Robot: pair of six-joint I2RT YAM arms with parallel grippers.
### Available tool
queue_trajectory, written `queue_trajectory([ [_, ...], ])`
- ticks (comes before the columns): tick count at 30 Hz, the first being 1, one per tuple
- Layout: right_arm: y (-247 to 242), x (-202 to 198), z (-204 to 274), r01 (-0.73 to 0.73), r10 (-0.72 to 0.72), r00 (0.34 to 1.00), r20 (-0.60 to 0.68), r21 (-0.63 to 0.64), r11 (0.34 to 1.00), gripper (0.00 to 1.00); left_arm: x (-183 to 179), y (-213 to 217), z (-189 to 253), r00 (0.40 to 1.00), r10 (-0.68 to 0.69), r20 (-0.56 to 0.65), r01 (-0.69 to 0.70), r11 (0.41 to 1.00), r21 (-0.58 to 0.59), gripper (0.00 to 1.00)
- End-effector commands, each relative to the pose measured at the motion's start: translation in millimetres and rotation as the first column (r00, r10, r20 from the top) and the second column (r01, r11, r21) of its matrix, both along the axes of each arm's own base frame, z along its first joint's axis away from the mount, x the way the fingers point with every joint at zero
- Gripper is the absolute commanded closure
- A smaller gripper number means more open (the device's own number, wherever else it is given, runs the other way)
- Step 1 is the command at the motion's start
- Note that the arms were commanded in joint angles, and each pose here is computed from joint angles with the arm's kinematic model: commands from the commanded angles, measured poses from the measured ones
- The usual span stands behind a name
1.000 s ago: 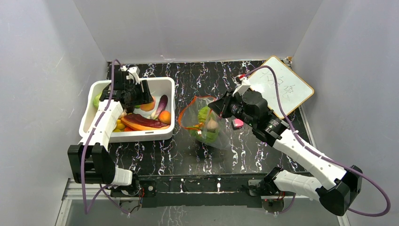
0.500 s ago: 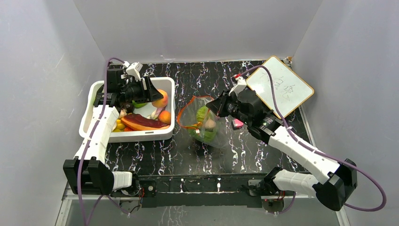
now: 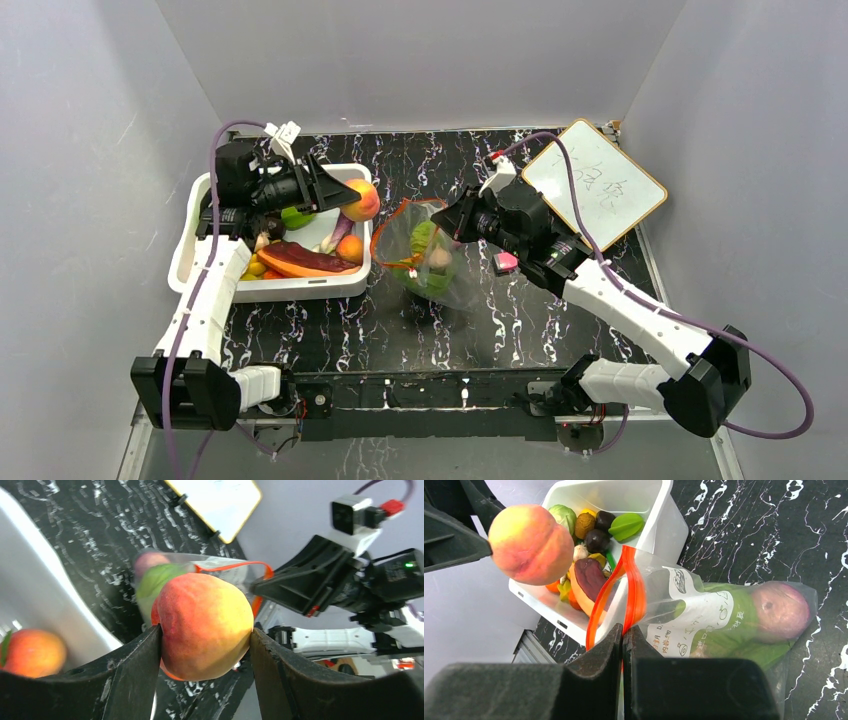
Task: Place the food in the zip-top bag and seal the zipper
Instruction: Place the fake fruit in the zipper food storage bag.
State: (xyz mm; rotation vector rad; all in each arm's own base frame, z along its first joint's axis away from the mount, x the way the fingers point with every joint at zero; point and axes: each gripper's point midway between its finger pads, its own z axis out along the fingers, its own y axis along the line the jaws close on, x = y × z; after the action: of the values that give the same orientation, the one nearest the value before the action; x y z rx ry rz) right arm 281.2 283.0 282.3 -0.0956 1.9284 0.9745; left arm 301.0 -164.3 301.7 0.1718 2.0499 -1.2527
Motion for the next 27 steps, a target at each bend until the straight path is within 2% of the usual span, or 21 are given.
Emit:
queue_trajectory([
  [1, 9, 5, 74, -0.027, 0.003, 0.987, 0.164, 0.141, 0.990, 1.00, -20, -18, 31, 0.995, -0.094, 0.045, 0.099, 0.986, -0.136, 0.96],
  [9, 16, 6, 86, -0.053, 0.022, 0.984, 0.178, 0.169, 0.984, 1.00, -29, -57, 13, 0.984, -0.175, 0.017, 0.176, 0.978, -0.116, 0.96],
  [14, 18, 2, 94, -0.072, 0.036, 0.982, 0.187, 0.188, 0.980, 1.00, -22, -70, -17, 0.988, -0.148, -0.035, 0.146, 0.988, -0.042, 0.96],
  [19, 20, -2, 86, -0.087, 0.053, 0.983, 0.175, 0.189, 0.978, 1.00, -19, -79, -32, 0.987, -0.147, -0.062, 0.145, 0.989, -0.024, 0.95],
  [24, 19, -4, 82, -0.084, 0.052, 0.985, 0.167, 0.191, 0.978, 1.00, -19, -84, -38, 0.986, -0.144, -0.083, 0.144, 0.990, -0.009, 0.80],
  [25, 18, -3, 80, -0.078, 0.047, 0.985, 0.165, 0.188, 0.979, 1.00, -20, -85, -37, 0.985, -0.152, -0.083, 0.152, 0.988, -0.009, 0.75],
  [27, 17, -3, 75, -0.070, 0.041, 0.987, 0.158, 0.182, 0.981, 1.00, -22, -85, -33, 0.985, -0.155, -0.073, 0.156, 0.988, 0.000, 0.58],
])
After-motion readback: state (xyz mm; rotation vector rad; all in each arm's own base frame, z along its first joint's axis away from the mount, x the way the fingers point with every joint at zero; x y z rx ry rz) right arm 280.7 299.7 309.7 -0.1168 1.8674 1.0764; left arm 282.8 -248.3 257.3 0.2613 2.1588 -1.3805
